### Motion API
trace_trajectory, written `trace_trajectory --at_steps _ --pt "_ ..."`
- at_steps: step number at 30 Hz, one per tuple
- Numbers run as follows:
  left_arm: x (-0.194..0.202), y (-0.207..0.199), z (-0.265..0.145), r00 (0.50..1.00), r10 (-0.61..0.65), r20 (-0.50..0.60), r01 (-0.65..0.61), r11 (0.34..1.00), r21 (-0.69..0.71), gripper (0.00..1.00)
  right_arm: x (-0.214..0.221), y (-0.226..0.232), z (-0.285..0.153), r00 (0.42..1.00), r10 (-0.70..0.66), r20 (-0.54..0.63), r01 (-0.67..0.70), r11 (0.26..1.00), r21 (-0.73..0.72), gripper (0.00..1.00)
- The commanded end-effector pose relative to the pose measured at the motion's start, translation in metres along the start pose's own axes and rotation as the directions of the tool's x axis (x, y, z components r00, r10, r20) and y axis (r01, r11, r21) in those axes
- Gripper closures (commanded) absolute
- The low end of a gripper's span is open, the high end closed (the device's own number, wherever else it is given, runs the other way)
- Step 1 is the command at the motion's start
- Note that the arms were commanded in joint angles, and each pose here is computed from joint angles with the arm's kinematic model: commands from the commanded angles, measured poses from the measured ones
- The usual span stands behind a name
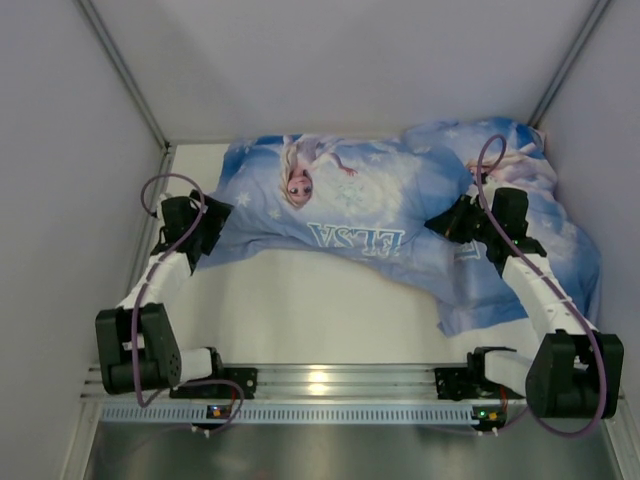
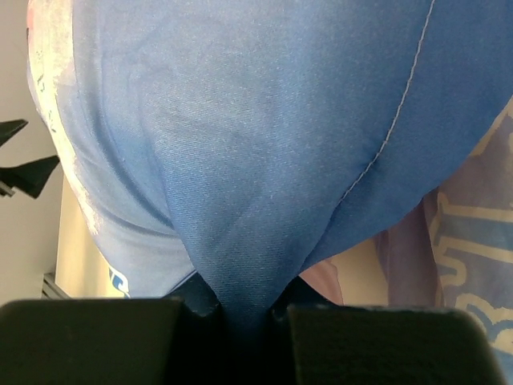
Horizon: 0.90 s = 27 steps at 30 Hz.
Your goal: Remove the pillowcase from the pillow
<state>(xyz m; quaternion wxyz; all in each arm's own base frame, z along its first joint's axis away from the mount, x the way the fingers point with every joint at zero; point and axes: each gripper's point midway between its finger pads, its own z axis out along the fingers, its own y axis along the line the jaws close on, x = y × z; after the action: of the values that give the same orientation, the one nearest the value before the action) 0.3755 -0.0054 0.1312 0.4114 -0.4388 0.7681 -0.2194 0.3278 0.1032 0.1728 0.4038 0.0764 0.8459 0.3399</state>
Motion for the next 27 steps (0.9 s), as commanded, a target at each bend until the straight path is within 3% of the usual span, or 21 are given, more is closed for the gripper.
trace_trajectory --at_steps 1,9,11,12,13,14,15,19,21,23,24,27 --pt "-0.002 -0.009 0.022 0.995 -0.079 -0.056 0.085 0.990 0.115 0.01 -0.032 0.026 -0.014 0.991 -0.081 0.110 0.089 0.993 -0.078 1.00" --pt "0.000 0.005 0.070 0.981 -0.167 -0.097 0.181 0.970 0.162 0.01 -0.030 0.032 -0.015 0.993 -0.069 0.101 0.080 0.991 -0.108 1.00" --pt "0.001 0.002 0.074 0.976 -0.184 -0.115 0.203 0.962 0.181 0.07 -0.029 0.032 -0.015 0.994 -0.064 0.093 0.075 0.991 -0.115 1.00" --pt "0.004 0.003 0.079 0.971 -0.204 -0.128 0.225 0.958 0.178 0.30 -0.027 0.034 -0.015 0.994 -0.061 0.088 0.071 0.990 -0.123 1.00" --pt "0.001 -0.003 0.081 0.971 -0.206 -0.124 0.228 0.952 0.205 0.45 -0.027 0.035 -0.015 0.994 -0.059 0.087 0.069 0.990 -0.126 1.00" --pt "0.002 -0.004 0.082 0.968 -0.213 -0.134 0.238 0.948 0.210 0.66 -0.028 0.036 -0.017 0.994 -0.058 0.091 0.070 0.989 -0.130 1.00" --pt "0.005 -0.004 0.085 0.963 -0.222 -0.150 0.250 0.947 0.203 1.00 -0.028 0.038 -0.018 0.994 -0.053 0.093 0.065 0.989 -0.136 1.00" --pt "0.020 -0.030 0.077 0.967 -0.164 -0.195 0.212 0.942 0.260 1.00 -0.039 0.054 -0.032 0.988 -0.064 0.141 0.086 0.984 -0.154 1.00" --pt "0.046 -0.057 0.067 0.970 -0.058 -0.237 0.127 0.948 0.291 1.00 -0.054 0.069 -0.048 0.977 -0.081 0.197 0.112 0.982 -0.155 1.00" --pt "0.090 -0.077 0.053 0.948 0.034 -0.317 0.067 0.951 0.302 1.00 -0.069 0.089 -0.067 0.960 -0.105 0.258 0.152 0.974 -0.169 1.00" --pt "0.098 -0.092 0.046 0.948 0.082 -0.308 0.023 0.946 0.325 1.00 -0.077 0.100 -0.077 0.952 -0.109 0.286 0.166 0.969 -0.183 1.00" --pt "0.161 -0.118 0.021 0.906 0.223 -0.360 -0.083 0.927 0.365 1.00 -0.127 0.162 -0.135 0.872 -0.173 0.457 0.291 0.935 -0.201 1.00"
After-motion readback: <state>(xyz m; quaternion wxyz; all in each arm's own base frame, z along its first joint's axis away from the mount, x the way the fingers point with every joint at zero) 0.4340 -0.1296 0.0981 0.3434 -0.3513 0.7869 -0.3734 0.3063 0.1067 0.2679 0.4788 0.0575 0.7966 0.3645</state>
